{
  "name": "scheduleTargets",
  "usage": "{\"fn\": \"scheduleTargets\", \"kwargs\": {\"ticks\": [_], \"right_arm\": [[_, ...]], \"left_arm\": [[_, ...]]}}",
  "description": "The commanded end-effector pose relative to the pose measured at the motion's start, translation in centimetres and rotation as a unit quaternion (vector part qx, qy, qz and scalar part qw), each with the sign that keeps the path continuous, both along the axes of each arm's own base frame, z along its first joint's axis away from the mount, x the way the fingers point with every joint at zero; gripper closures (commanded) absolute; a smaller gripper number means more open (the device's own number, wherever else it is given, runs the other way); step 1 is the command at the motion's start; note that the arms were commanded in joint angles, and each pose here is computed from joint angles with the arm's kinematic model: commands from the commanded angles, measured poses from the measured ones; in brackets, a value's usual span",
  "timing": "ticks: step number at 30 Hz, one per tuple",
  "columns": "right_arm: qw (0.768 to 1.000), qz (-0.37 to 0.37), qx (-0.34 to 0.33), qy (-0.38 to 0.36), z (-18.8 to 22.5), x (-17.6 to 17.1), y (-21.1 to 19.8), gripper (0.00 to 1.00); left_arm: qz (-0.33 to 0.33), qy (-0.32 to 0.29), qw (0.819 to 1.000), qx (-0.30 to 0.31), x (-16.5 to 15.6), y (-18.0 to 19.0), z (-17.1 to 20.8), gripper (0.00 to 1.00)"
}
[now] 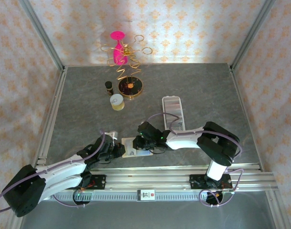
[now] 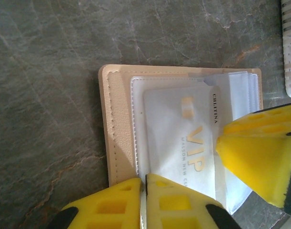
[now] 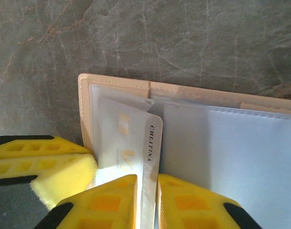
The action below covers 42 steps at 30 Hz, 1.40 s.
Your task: Put the credit cards into the card holder
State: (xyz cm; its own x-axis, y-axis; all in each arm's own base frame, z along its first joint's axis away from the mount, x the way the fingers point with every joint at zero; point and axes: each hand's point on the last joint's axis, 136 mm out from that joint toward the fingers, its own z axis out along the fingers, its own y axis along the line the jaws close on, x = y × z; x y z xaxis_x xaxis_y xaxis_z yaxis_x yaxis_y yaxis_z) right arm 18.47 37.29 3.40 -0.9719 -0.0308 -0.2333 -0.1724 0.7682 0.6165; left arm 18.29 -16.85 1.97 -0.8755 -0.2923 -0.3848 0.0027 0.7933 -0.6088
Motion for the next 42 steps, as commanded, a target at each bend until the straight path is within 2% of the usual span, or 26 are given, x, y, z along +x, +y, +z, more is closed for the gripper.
{"fn": "scheduleTargets", "kwargs": {"ticks": [1,5,13,23,26,39,42], "right_arm": [[1.0,-0.005,-0.001,-0.011,0.4,0.3,0.6,0.81],[1.0,-0.017,-0.013,-0.02,0.7,0.7,0.0,0.8],[0.998,-0.036,-0.024,-0.042,2.3,0.6,-2.0,0.72],[0.995,-0.067,-0.061,-0.038,1.3,-0.4,-5.9,0.65],[0.995,-0.065,-0.063,-0.034,0.9,-0.6,-6.0,0.62],[0.996,-0.052,-0.061,-0.03,0.3,-1.2,-4.7,0.61],[0.996,-0.052,-0.071,-0.028,-0.2,-1.2,-4.8,0.58]], "left_arm": [[0.012,0.001,1.0,0.007,-0.2,0.5,-0.3,0.84],[0.013,-0.004,1.0,-0.001,-0.1,0.4,0.1,0.75],[0.013,-0.007,1.0,0.004,-0.1,0.6,0.1,0.71],[0.013,-0.01,1.0,0.009,0.1,0.6,0.3,0.7],[0.011,-0.009,1.0,0.007,0.1,0.5,0.2,0.71],[0.008,0.0,1.0,0.007,-0.3,0.5,-0.3,0.73],[0.007,0.001,1.0,0.008,-0.4,0.5,-0.4,0.73]]}}
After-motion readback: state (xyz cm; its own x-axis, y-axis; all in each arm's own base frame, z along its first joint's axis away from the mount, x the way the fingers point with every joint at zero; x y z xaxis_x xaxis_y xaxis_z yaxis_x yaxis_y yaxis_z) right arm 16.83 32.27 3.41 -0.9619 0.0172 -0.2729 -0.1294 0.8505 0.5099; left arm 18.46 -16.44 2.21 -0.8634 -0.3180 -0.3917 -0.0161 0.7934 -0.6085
